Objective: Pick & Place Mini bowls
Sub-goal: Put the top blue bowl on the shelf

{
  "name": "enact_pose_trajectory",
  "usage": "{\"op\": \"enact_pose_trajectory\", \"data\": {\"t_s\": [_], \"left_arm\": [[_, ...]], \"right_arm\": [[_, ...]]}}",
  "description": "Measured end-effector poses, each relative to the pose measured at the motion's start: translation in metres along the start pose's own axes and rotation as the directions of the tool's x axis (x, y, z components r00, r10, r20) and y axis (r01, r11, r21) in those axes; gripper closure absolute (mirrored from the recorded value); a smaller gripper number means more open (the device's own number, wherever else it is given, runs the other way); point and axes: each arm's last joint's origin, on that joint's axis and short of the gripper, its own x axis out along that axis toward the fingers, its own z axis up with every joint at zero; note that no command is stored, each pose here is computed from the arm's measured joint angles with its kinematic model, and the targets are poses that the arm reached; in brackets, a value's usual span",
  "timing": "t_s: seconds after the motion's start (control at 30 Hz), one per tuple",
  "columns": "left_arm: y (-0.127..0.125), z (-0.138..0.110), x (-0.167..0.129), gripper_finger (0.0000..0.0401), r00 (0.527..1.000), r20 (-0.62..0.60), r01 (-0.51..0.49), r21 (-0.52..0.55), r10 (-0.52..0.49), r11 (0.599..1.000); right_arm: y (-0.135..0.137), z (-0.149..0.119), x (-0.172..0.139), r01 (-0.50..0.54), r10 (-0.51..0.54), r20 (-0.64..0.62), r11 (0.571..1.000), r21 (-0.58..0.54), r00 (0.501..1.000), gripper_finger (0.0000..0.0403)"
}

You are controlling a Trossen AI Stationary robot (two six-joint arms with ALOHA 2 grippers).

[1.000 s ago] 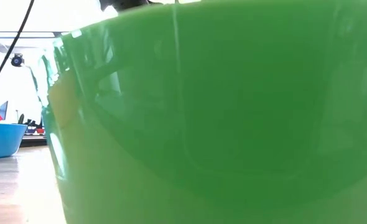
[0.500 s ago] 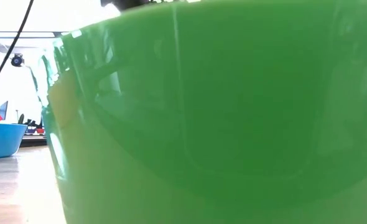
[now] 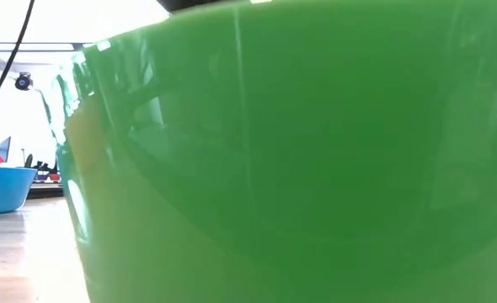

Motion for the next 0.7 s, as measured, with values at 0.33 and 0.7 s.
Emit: {"op": "enact_pose_trajectory", "data": {"t_s": [0.33, 0.7], "left_arm": [[0.0027, 0.0001, -0.0013, 0.0298, 1.000, 0.003, -0.002, -0.006, 0.002, 1.000], [0.0024, -0.0001, -0.0014, 0.0298, 1.000, 0.003, -0.001, -0.005, 0.001, 1.000]], "right_arm": [[0.0005, 0.0025, 0.0111, 0.004, -0.003, -0.027, 1.000, 0.016, 1.000, 0.0394], [0.0001, 0.0034, 0.0102, 0.012, -0.012, -0.019, 1.000, 0.022, 1.000, 0.0394]]}}
